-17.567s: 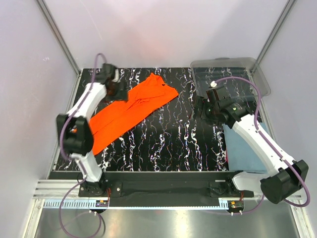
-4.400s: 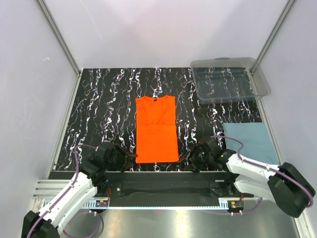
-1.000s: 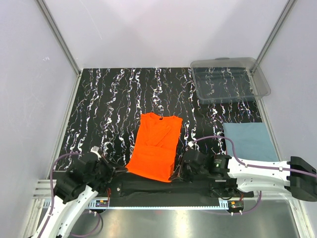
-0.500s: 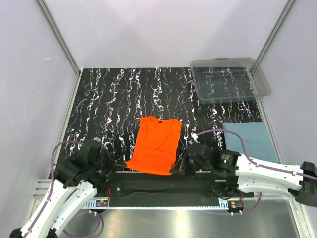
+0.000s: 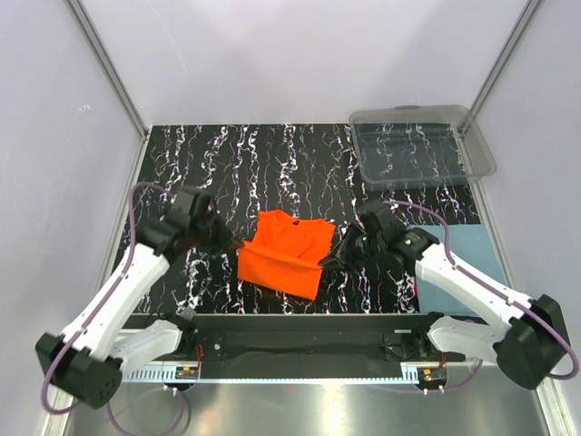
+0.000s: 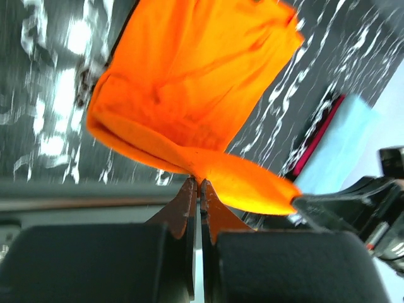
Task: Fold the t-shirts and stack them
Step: Fold the tshirt
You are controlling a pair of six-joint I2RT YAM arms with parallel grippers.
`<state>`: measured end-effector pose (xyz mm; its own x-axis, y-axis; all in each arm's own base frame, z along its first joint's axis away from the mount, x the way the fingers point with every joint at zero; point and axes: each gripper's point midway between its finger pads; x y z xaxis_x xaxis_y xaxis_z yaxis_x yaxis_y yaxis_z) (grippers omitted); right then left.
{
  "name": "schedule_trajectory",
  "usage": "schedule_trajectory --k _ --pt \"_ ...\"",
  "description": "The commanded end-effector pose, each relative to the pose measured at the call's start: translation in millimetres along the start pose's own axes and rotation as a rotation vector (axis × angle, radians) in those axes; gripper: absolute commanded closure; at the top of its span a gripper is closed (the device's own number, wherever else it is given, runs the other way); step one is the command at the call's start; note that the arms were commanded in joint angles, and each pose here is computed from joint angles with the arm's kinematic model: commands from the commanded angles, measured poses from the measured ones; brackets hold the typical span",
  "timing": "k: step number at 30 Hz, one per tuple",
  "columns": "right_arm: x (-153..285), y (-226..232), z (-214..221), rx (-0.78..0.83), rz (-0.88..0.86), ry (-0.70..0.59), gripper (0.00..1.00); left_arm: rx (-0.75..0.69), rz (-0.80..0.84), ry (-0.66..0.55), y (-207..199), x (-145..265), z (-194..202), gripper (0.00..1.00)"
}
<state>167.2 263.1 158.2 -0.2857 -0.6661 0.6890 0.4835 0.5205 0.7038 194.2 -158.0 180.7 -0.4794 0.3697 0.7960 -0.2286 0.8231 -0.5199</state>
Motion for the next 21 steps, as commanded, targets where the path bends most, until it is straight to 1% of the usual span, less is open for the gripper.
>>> schedule_trajectory --k 1,3,4,5,7,9,11,12,13,15,17,21 --pt "7.8 20.3 -4.6 0.053 -0.041 0.080 1.00 -0.063 0.065 -0.084 -23.9 -3.8 -45.2 1.00" --pt "10.4 30.4 -9.4 0.067 -0.062 0.096 1.00 -0.082 0.073 -0.081 -28.4 -10.3 -54.3 1.00" --pt "7.5 30.5 -20.9 0.043 -0.052 0.084 1.00 -0.081 0.077 -0.088 -31.0 -11.5 -61.2 1.00" --pt "7.7 32.0 -22.9 0.037 -0.054 0.096 1.00 -0.081 0.070 -0.076 -31.6 -20.7 -65.4 1.00" --pt "5.2 36.7 -37.4 0.023 -0.056 0.084 1.00 -0.086 0.090 -0.075 -38.3 -24.3 -74.1 1.00" --pt "4.9 40.3 -43.5 0.016 -0.060 0.096 1.00 -0.093 0.094 -0.066 -42.6 -35.0 -82.2 1.00" --pt "2.2 40.5 -54.5 0.001 -0.055 0.097 1.00 -0.100 0.116 -0.082 -52.5 -36.7 -94.8 1.00" --pt "2.0 43.0 -59.0 0.006 -0.059 0.097 1.00 -0.101 0.108 -0.061 -53.0 -46.3 -97.0 1.00" --pt "-1.7 41.2 -64.0 -0.007 -0.050 0.103 1.00 -0.106 0.122 -0.076 -59.8 -45.0 -106.2 1.00" --pt "-0.3 45.9 -72.6 -0.012 -0.063 0.113 1.00 -0.108 0.116 -0.058 -62.3 -57.2 -113.2 1.00" --pt "-4.6 46.1 -80.2 -0.024 -0.055 0.123 1.00 -0.112 0.128 -0.077 -69.9 -60.3 -127.2 1.00" --pt "-8.2 46.9 -101.0 -0.043 -0.053 0.119 1.00 -0.109 0.129 -0.044 -74.2 -80.9 -139.5 1.00"
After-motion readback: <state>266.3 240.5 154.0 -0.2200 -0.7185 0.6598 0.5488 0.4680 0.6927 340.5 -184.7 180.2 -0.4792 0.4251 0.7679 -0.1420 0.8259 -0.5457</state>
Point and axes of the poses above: each gripper's point midway between its finger pads, its own x axis back along the fingers, its own y axis along the line the jaws close on, z = x × y, and after that the axes turned 11 degrees about -x, right-handed
